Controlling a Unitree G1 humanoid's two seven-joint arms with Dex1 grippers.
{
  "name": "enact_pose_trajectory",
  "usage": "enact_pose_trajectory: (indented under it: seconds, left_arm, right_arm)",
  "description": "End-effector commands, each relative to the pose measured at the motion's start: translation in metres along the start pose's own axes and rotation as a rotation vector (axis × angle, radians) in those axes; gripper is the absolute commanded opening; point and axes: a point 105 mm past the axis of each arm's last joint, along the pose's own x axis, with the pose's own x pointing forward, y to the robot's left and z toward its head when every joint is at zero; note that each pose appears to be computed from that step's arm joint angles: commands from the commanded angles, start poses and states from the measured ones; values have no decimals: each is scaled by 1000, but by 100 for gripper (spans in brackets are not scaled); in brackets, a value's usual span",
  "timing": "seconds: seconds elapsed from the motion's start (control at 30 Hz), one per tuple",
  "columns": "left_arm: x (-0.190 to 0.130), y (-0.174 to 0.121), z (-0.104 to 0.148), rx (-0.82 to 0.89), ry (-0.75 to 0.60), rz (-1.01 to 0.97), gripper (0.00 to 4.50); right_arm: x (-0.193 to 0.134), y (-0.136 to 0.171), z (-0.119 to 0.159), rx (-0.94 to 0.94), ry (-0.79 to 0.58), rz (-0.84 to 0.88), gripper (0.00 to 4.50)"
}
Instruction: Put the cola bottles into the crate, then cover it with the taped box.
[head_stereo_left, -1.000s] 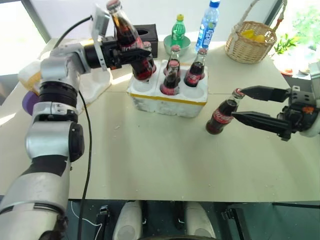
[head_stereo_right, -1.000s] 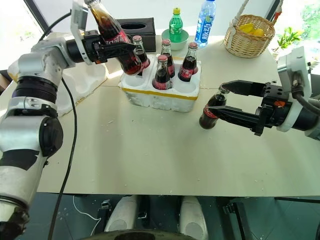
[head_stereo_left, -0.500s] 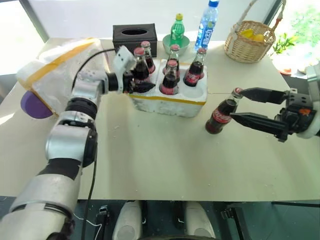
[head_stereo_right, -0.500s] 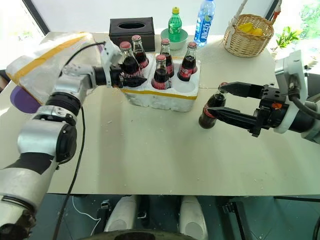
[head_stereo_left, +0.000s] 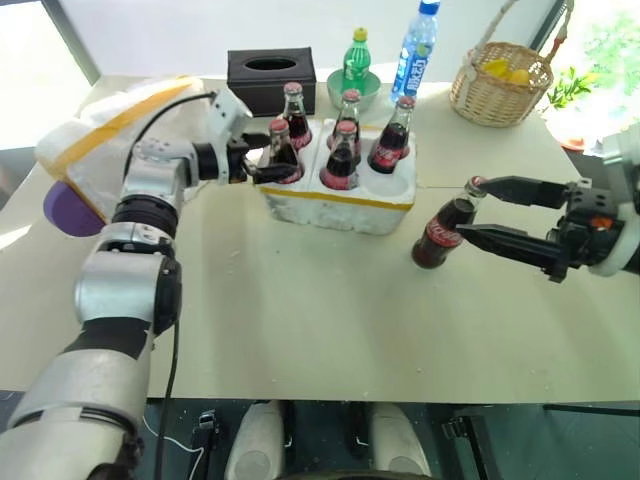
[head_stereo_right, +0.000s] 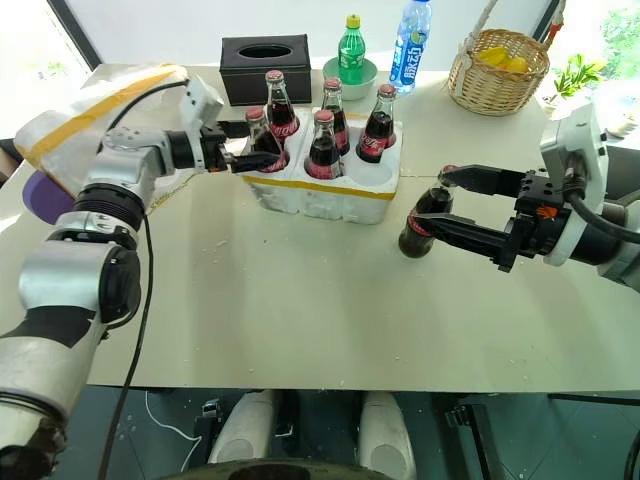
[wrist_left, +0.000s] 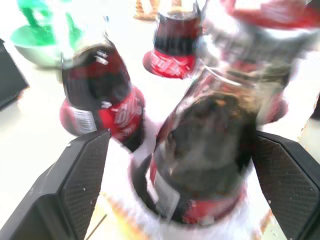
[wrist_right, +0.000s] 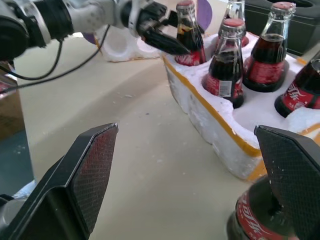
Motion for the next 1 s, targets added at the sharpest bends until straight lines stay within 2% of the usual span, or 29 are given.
enact_pose_trajectory:
  seconds: [0.03,0.17,0.23,0.47,0.6,1.0]
  left_arm:
    - [-39,-16,57,36,-119,-140,447]
    - [-67,-47,61,16,-95,-232,447]
    - [-74,-66,50,19,-51,-247,447]
    - [-71,-107,21,8,13,-243,447]
    - [-62,-116,18,29,18,-254,447]
    - [-52,-117,25,35,-12,-264,447]
  right_arm:
    - [-9,-7,-6,4,-7,-85,450]
    - [-6,-11,-25,14,-5,-183,450]
    - [-2,-18,-38,52,-33,-289,450]
    - [10,-23,-76,180,-80,-478,450]
    - [21,-32,-89,234,-96,-524,450]
    - [68,-58,-99,279,-136,-475,450]
